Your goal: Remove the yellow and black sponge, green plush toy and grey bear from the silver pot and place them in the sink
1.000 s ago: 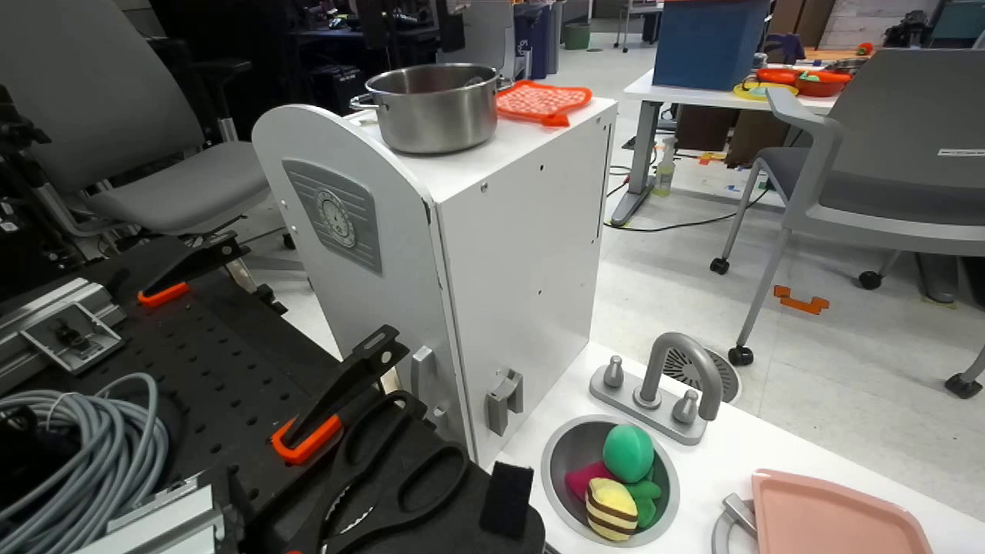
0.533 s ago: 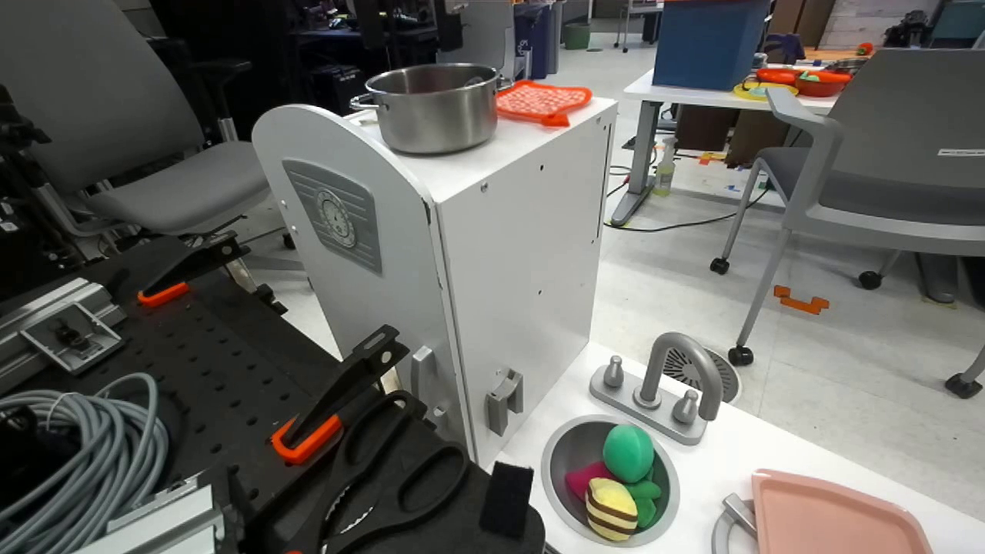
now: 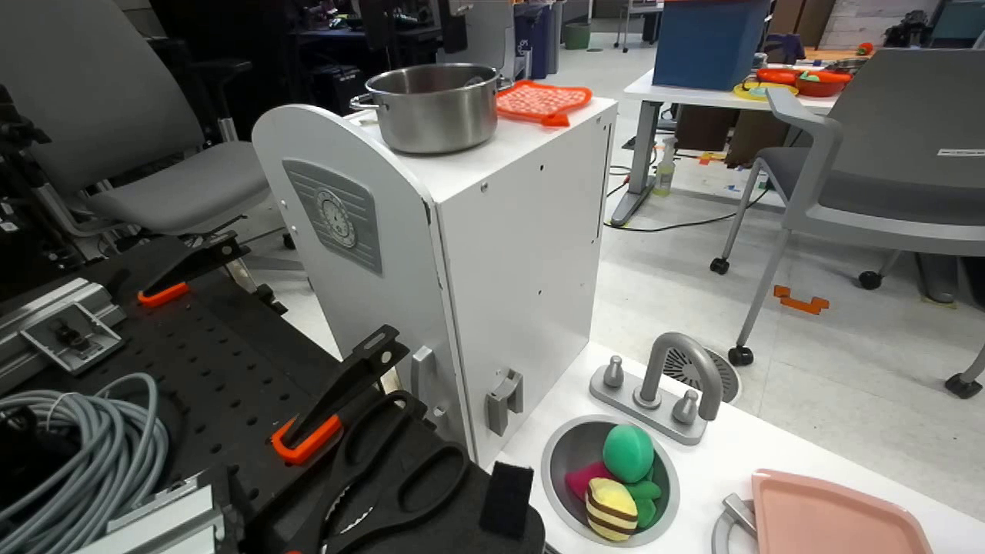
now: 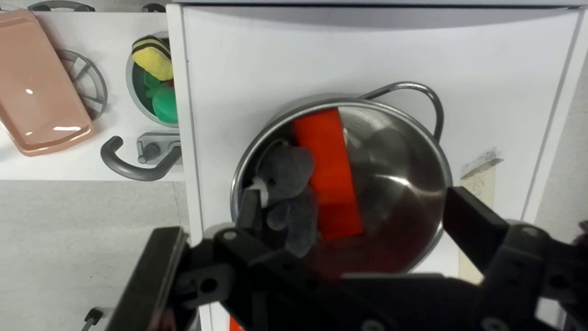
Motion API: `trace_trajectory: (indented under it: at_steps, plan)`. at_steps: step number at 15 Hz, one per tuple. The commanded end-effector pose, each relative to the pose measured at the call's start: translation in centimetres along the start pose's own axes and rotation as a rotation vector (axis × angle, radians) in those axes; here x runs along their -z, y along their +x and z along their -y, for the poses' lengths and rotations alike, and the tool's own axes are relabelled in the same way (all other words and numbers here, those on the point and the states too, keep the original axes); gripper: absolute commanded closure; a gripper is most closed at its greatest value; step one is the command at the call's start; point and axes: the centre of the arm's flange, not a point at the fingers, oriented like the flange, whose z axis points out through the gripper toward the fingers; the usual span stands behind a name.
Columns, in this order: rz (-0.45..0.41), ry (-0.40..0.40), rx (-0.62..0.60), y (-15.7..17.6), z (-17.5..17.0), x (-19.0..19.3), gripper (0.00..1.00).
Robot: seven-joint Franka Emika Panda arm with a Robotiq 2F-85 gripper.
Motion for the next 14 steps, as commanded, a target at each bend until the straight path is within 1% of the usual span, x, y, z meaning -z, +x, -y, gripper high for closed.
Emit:
trace_trajectory:
  at_steps: [1,8,14]
  plan:
    - [-0.018,-0.018,-0.032,0.1,-0.5,0.4,0.00]
    - [-0.016,0.001,-0.033,0.4,-0.6,-0.1,0.00]
    - [-0.021,-0.011,-0.062,0.5,-1.6,-0.4,0.00]
